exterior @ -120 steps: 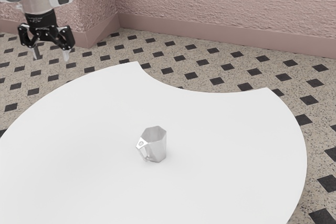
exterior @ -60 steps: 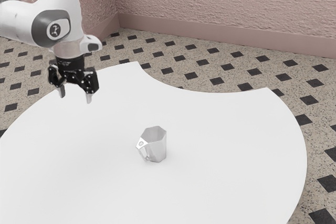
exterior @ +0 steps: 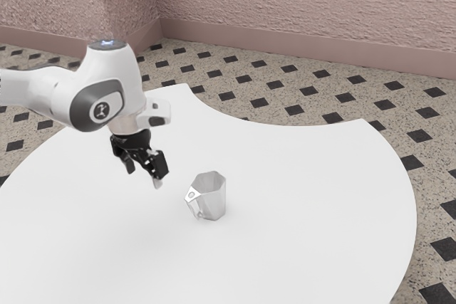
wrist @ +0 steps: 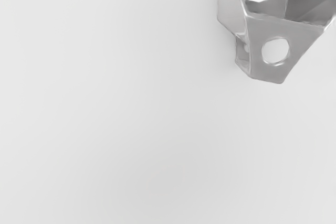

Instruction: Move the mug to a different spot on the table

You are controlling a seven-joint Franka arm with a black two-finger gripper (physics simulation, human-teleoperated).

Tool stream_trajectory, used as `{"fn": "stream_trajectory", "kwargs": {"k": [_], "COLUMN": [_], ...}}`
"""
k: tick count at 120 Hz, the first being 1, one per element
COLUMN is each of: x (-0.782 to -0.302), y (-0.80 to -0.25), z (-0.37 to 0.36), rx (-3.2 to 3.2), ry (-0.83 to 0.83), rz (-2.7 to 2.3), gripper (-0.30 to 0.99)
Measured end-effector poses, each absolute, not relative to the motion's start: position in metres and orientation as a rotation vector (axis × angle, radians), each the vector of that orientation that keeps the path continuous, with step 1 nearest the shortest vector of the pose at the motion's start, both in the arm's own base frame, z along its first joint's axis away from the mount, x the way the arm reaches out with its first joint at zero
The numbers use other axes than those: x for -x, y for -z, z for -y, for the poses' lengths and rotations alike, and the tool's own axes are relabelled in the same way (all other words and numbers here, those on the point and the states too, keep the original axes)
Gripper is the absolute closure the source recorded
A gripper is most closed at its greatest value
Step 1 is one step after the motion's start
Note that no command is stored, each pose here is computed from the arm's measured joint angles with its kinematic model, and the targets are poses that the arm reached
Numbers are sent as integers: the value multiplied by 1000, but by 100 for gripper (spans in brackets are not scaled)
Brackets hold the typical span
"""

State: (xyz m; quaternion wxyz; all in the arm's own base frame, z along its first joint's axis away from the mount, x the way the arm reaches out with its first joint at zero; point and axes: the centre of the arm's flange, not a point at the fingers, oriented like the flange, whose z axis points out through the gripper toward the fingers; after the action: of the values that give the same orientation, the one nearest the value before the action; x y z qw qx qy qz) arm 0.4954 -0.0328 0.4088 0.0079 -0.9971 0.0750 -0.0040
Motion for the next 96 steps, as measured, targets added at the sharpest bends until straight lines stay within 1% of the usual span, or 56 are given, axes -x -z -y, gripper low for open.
{"fn": "stream_trajectory", "kwargs": {"k": [27, 63, 96], "x": [-485, -493, -504], "y": [-378, -358, -336], "z": [62, 85, 74], "rx": [3173, 3253, 3309], "ry": [93, 182, 234], "rz": [-335, -334, -250], "gripper": [1, 1, 1]}}
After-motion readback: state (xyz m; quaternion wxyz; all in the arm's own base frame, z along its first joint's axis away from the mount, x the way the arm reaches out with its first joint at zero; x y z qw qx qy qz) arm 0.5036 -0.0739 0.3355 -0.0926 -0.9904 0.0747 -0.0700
